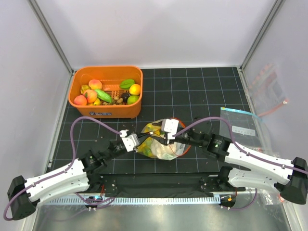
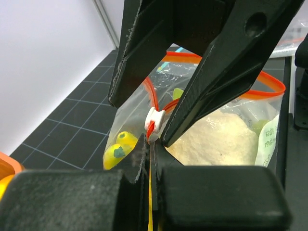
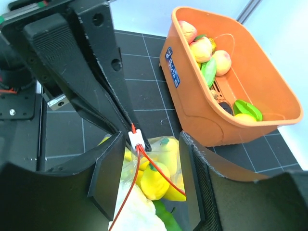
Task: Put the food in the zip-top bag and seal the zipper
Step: Zip the zipper food storage bag at the center of the board.
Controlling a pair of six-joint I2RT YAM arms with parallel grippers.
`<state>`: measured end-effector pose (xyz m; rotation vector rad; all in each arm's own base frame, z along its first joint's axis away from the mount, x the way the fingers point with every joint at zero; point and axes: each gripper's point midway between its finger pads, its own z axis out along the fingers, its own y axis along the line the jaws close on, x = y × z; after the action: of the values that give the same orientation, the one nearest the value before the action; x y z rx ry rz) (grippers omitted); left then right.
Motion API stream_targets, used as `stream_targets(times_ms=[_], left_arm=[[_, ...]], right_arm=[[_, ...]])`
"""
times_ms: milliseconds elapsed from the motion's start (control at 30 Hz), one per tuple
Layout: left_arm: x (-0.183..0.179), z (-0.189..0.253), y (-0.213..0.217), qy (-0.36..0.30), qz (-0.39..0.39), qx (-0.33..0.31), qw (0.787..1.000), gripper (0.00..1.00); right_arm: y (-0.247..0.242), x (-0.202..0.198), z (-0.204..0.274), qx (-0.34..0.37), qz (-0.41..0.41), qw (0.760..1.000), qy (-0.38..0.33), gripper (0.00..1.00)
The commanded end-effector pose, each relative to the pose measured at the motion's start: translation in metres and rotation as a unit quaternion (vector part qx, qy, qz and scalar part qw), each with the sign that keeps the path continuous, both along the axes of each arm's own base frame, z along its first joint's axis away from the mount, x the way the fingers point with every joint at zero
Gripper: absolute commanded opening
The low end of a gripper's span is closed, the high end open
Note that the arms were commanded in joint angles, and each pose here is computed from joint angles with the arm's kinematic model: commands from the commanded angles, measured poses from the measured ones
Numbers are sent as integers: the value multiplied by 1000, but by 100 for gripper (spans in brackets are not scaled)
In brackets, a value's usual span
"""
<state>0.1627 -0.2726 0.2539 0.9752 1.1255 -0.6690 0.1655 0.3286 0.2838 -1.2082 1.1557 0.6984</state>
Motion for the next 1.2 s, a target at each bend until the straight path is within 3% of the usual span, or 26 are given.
stream_targets(times_ms=[0, 333, 1000, 1167], left_arm=[[-6, 23, -4, -16, -20, -19, 999, 0], [-1, 26, 1, -12, -1, -29, 1000, 0], [32, 32, 53, 22, 156, -104, 982, 0], [26, 32, 41, 14, 123, -82, 989, 0]], right_arm=[[5, -3, 20, 25, 18, 998, -55, 54], [4, -6, 22, 10, 25, 999, -43, 1], [-6, 10, 17, -13, -37, 999, 1, 1], [-4, 5, 19, -9, -23, 1000, 3, 1]])
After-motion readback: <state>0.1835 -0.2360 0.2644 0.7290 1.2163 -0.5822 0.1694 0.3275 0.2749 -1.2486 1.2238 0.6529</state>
